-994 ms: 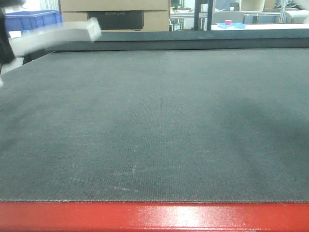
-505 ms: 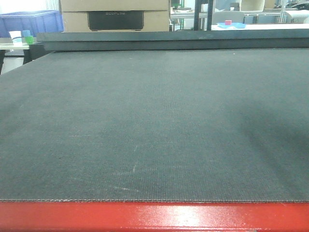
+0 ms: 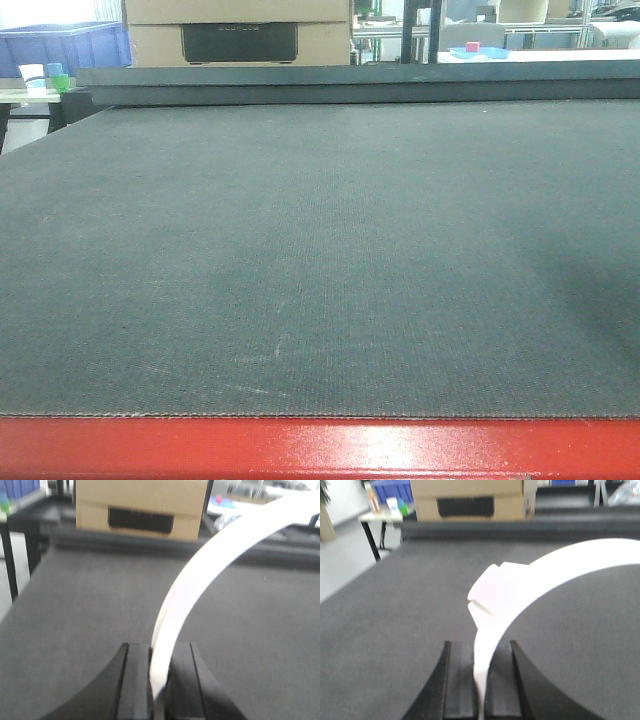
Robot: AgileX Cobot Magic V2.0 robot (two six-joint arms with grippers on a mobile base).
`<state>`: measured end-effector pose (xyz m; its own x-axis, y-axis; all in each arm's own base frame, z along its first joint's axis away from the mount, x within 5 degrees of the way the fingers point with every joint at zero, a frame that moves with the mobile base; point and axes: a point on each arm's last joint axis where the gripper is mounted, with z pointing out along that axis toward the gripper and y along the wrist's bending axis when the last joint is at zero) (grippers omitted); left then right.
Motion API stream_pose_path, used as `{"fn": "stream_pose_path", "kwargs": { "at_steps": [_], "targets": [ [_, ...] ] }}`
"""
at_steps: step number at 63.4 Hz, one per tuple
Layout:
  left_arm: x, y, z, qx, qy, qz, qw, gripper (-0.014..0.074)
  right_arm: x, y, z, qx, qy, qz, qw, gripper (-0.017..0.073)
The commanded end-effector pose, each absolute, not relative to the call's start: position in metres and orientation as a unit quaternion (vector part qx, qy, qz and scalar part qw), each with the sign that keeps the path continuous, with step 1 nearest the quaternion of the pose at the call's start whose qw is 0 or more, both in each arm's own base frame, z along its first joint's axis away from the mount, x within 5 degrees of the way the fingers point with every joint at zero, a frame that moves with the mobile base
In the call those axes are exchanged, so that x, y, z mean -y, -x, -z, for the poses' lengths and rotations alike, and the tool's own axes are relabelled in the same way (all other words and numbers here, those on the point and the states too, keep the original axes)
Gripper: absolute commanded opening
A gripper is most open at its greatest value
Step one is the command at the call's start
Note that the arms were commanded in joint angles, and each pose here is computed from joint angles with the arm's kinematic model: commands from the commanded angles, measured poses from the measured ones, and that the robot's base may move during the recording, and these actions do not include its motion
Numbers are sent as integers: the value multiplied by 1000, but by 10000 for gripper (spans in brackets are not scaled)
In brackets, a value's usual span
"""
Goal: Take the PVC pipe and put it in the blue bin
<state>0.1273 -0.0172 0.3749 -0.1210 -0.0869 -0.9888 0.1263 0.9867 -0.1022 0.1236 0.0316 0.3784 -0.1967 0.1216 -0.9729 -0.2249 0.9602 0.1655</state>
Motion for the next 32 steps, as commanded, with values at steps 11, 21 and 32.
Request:
{"fn": "stream_pose_path", "kwargs": {
  "at_steps": [11,21,32],
  "targets": [
    [15,-117,-384,-716,-12,81,693,-111,-29,-116,-385,-741,37,-133,658,-167],
    [15,-117,-384,-716,-12,81,693,-111,-25,-117,-387,-731,74,-69,675,-167],
    [15,-117,-384,-716,-12,81,693,-111,-26,-117,-394,-703,75,-73,704,-167]
  ]
}}
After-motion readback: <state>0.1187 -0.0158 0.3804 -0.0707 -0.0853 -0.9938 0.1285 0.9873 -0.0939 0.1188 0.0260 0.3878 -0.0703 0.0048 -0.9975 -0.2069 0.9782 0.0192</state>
